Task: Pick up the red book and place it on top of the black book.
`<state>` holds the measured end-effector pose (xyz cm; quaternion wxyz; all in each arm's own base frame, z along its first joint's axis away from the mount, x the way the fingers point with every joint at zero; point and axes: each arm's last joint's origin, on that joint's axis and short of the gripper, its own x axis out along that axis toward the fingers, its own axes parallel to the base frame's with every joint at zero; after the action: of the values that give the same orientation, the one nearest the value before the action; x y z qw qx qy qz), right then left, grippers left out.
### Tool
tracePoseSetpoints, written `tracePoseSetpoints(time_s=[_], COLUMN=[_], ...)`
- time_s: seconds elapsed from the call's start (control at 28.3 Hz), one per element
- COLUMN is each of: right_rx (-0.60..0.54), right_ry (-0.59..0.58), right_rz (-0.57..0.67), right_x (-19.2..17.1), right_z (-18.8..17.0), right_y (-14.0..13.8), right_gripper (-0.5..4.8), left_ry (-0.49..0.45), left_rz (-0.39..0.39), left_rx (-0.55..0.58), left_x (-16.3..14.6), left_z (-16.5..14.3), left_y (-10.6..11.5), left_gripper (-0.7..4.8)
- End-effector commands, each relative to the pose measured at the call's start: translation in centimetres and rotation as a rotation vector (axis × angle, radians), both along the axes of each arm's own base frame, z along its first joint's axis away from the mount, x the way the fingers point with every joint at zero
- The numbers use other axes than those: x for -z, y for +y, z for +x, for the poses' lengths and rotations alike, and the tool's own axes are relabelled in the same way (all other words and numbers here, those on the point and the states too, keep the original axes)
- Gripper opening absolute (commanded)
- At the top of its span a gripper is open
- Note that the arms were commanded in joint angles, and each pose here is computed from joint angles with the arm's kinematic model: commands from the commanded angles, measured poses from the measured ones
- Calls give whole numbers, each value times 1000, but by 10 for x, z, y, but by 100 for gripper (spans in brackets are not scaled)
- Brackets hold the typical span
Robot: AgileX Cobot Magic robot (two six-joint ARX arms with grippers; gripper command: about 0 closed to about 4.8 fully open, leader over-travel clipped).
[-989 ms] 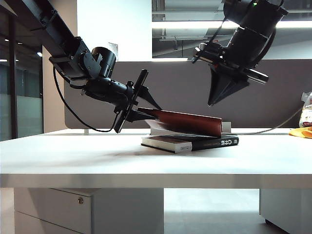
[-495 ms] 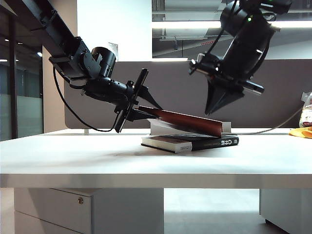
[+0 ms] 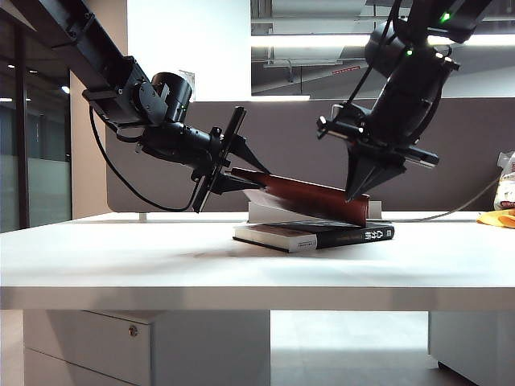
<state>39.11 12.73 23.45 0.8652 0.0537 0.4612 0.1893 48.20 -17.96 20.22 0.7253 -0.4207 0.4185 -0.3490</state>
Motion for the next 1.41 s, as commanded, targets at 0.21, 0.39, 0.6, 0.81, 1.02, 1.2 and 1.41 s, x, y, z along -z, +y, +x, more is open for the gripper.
tracePoseSetpoints(time_s=[0.21, 0.39, 0.6, 0.81, 1.02, 1.2, 1.41], right_rx=[9, 19, 48, 69, 94, 94, 100], right_ry=[-22, -10, 11, -1, -28, -48, -62], right_rz=[7, -3, -28, -27, -31, -24, -15], right_x=[-3, 3, 13, 15, 12, 6, -1], right_z=[13, 18, 23, 27, 31, 33, 36], right_y=[5, 4, -2, -8, -13, -13, -13], right_gripper=[-6, -6, -6, -6, -6, -6, -6], left_ry=[-52, -51, -48, -45, -47, -47, -42], left_rz=[-24, -28, -36, -45, -47, -48, -62], left_rx=[32, 42, 61, 81, 90, 93, 125], left_x=[-11, -11, -11, -12, -12, -12, -12], left_z=[0, -1, -1, -2, -2, -2, -3], left_y=[-2, -2, -2, -2, -3, -3, -3], left_gripper=[120, 120, 120, 120, 120, 120, 129])
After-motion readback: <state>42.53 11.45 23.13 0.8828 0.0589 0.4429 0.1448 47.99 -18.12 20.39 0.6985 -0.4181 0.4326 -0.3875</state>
